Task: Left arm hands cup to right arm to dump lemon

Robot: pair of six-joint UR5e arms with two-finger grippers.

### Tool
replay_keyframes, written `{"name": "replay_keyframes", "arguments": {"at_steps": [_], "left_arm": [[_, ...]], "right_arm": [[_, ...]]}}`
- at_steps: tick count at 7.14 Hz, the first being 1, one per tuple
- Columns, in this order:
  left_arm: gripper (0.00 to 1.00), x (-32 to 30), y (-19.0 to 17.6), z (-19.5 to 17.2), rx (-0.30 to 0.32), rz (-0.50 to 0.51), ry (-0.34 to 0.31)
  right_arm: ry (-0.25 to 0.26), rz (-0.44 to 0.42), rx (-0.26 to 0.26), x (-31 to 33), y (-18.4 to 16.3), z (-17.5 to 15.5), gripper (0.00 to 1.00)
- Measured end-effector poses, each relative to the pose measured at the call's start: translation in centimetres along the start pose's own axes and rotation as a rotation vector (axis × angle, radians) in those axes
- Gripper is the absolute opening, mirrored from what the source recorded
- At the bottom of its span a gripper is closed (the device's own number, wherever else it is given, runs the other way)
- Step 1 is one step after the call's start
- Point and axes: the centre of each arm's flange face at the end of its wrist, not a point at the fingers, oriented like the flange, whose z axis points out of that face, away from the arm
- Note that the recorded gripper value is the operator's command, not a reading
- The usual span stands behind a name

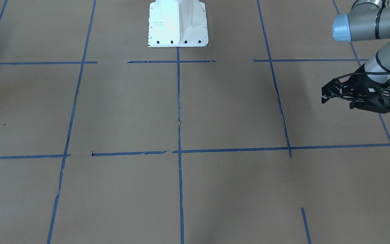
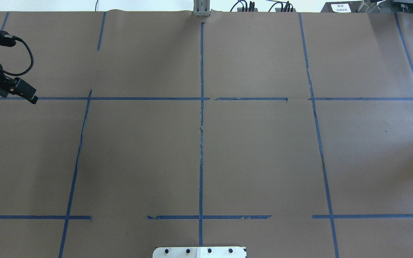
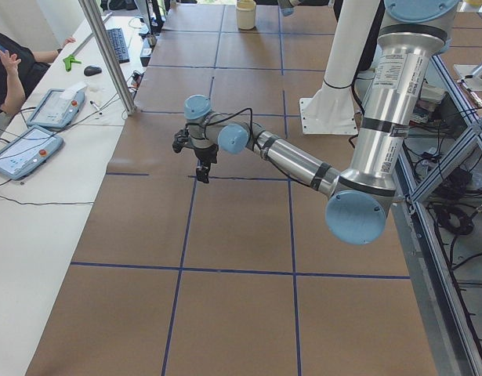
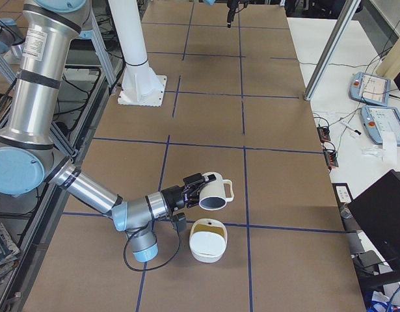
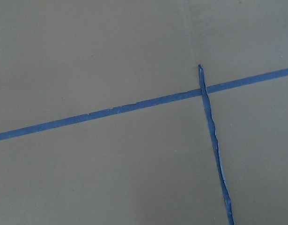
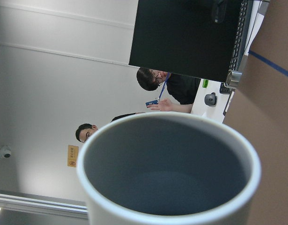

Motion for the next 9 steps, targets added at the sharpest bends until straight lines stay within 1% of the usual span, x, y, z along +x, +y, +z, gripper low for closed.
{"name": "replay_keyframes", "arguments": {"at_steps": [3,5,6,7,8,9], "left_arm": [[1.0,0.0,0.2,-0.2,0.002,0.001,0.002],[1.0,0.0,0.3,-0.3,0.004,0.002,0.002],[1.0,0.0,0.3,-0.4,0.005,0.002,0.002],[1.0,-0.1,0.3,-0.3,0.004,0.001,0.002],[1.0,-0.1,0.3,-0.3,0.003,-0.001,0.0],[1.0,-0.2,0.3,-0.2,0.002,-0.002,-0.001]], "right_arm": [[0.092,-0.404,0.021,0.9,-0.4,-0.7,0.27],[0.15,-0.691,0.012,1.4,-0.6,-1.0,0.28],[0.175,-0.836,-0.006,1.6,-0.7,-0.6,0.29],[0.184,-0.959,-0.042,1.7,-0.4,0.1,0.38],[0.187,-1.074,-0.089,1.7,0.0,1.7,0.43],[0.198,-1.181,-0.128,1.3,0.5,4.2,0.43]]}}
